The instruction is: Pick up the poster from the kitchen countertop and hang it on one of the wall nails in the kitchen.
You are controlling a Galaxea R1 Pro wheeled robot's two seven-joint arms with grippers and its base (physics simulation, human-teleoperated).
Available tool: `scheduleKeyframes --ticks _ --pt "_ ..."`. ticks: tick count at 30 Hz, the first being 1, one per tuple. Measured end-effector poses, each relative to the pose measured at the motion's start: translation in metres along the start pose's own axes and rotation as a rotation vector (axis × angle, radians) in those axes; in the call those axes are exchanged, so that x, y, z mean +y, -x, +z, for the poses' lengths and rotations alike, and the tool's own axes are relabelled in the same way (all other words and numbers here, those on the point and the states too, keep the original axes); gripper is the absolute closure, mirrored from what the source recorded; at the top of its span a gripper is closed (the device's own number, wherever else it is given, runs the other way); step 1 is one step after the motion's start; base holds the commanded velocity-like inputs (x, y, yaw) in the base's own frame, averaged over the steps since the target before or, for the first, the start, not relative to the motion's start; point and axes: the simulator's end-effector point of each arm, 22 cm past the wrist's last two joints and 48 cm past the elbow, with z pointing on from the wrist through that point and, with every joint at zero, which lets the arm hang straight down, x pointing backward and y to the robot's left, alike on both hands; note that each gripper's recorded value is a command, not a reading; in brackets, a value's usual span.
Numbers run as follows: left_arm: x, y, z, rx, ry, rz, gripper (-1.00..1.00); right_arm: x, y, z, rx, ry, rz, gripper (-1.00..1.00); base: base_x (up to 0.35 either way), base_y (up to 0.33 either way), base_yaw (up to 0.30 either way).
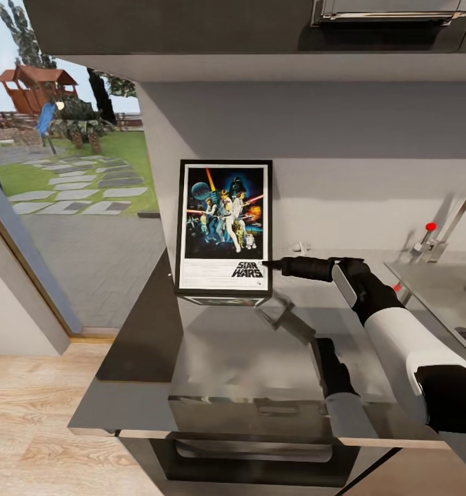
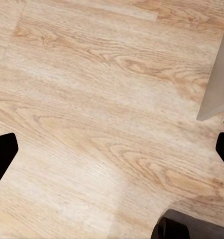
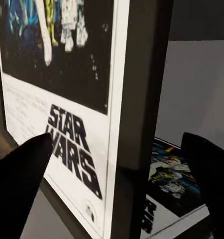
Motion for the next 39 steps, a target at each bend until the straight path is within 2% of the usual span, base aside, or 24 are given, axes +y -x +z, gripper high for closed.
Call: scheduleKeyframes --ticks 19,26,27,28,39 --pt "0.0 0.0 0.0 0.0 0.0 0.0 -1.0 0.003 0.001 0.001 -0.003 0.006 -0.008 1.0 -0.001 0.0 0.0" --pt "0.0 0.0 0.0 0.0 0.0 0.0 -1.0 0.003 0.002 0.002 -0.005 0.007 -0.006 1.0 -0.144 0.0 0.0" --pt "0.001 0.0 0.0 0.0 0.001 0.001 -1.0 0.018 0.024 -0.001 -0.043 0.029 -0.049 1.0 -0.066 0.0 0.0" --pt "0.001 0.0 0.0 0.0 0.001 0.001 -1.0 0.019 0.026 -0.001 -0.044 0.027 -0.064 1.0 -0.063 0.0 0.0" --pt "0.002 0.0 0.0 0.0 0.003 -0.001 -1.0 0.023 0.032 -0.002 -0.054 0.031 -0.08 1.0 -0.148 0.0 0.0"
